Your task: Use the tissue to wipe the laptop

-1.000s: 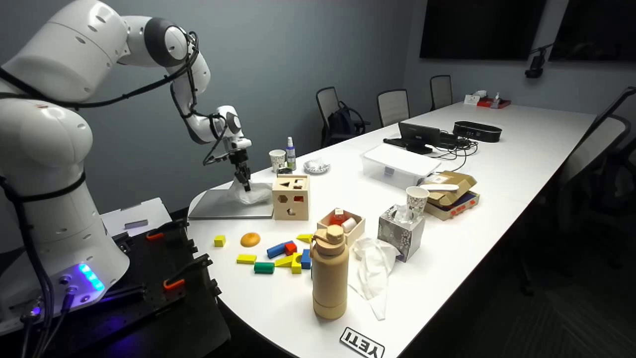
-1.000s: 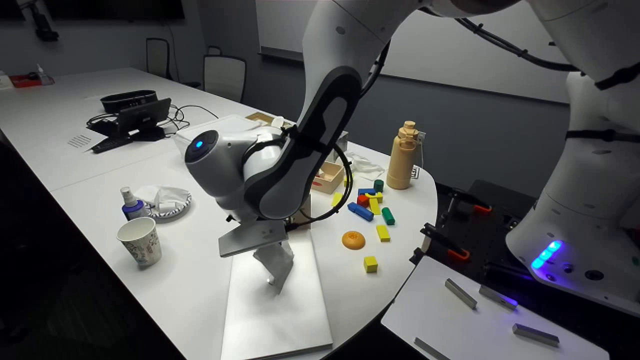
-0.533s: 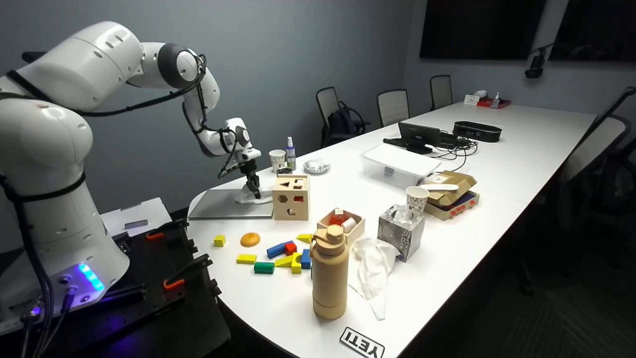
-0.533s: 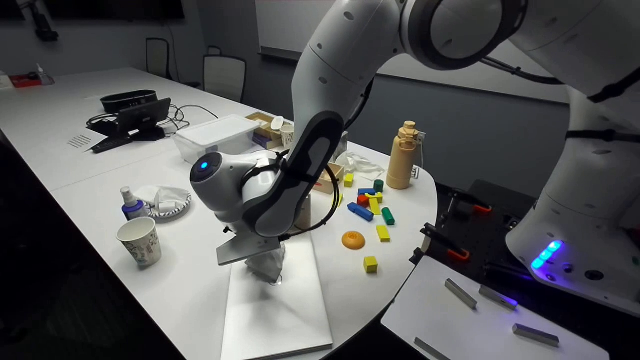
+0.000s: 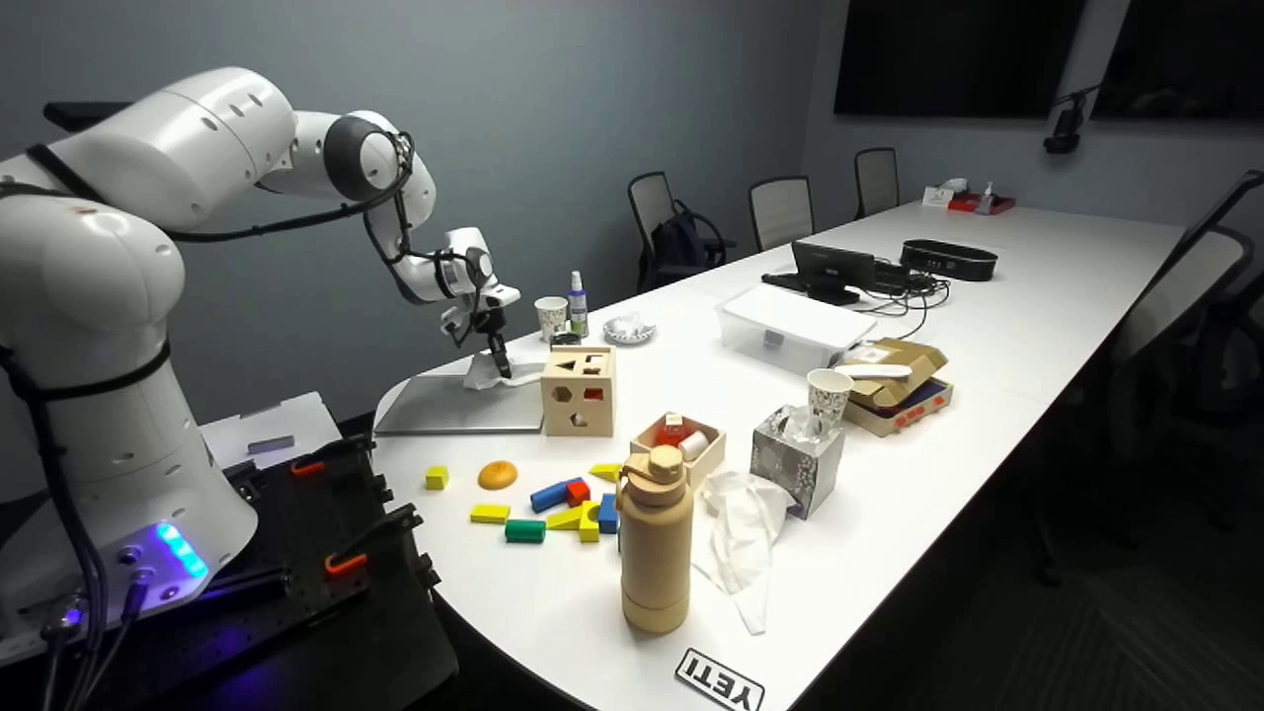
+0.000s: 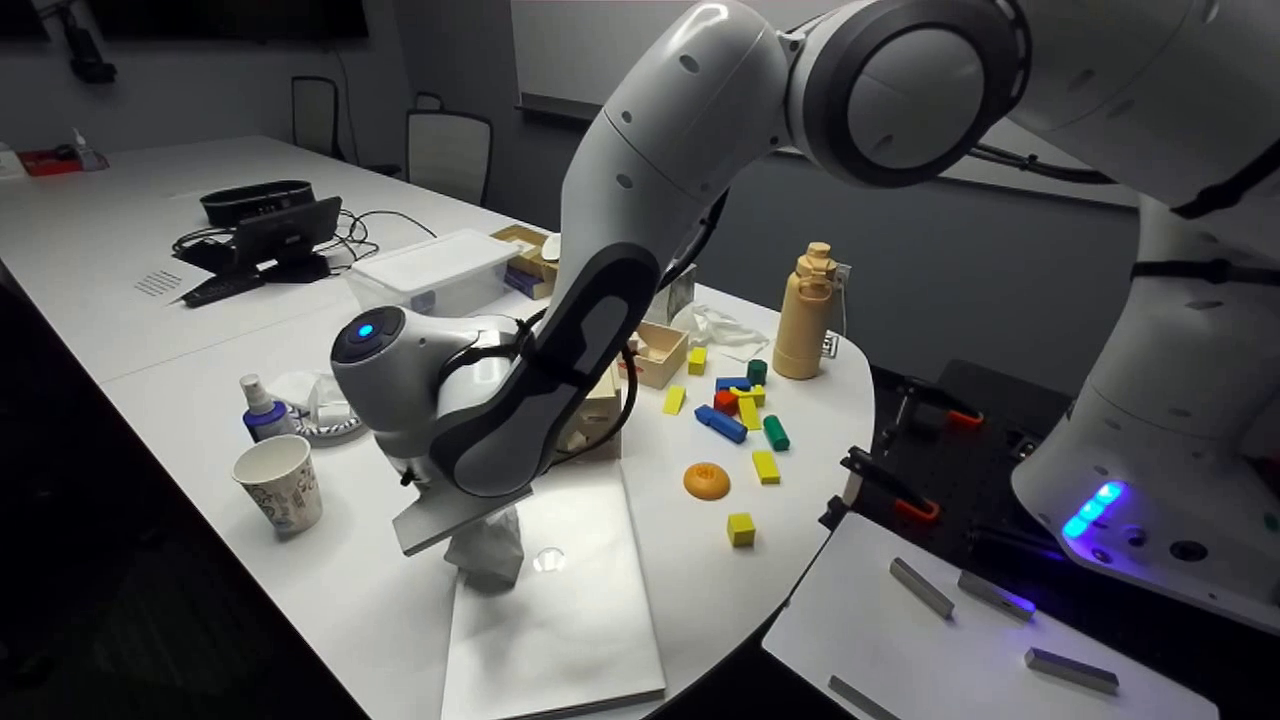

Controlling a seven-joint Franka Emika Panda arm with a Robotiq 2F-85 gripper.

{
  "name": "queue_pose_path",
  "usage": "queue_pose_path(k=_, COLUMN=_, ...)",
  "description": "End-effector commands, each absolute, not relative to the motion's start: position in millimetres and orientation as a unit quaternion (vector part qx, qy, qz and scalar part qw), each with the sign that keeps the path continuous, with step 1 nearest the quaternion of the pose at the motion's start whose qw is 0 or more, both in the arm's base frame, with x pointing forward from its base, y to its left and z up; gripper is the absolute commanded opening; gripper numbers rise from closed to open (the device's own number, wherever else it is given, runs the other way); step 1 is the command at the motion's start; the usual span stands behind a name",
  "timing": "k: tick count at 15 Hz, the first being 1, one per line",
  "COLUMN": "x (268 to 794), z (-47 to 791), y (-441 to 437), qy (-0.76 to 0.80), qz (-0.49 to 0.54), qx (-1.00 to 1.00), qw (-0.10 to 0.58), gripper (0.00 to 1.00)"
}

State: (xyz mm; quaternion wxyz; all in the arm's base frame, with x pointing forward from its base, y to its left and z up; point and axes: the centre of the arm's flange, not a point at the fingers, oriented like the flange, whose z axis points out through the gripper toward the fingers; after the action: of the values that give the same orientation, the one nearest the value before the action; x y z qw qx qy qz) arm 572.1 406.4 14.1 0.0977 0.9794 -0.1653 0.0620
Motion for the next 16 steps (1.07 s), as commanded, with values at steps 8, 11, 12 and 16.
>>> queue_pose_path(k=8, x=524.7, z=-46.1, y=436.5, qy=-0.169, qz=-0.133, qx=0.976, qw=0.005, gripper=0.00)
queue_pose_path(k=11, x=515.6, z=-54.1, y=422.4, qy=-0.212, qz=-0.168, qx=0.963, qw=-0.004, gripper=0.00)
queue_pose_path(k=12, x=515.3, z=-54.8, y=418.6, qy=-0.220, qz=-0.181, qx=0.959, qw=-0.008, gripper=0.00)
queue_pose_path(k=16, x=507.3, z=-55.2, y=401.2, qy=-0.266, qz=-0.237, qx=0.934, qw=-0.028, gripper=0.00)
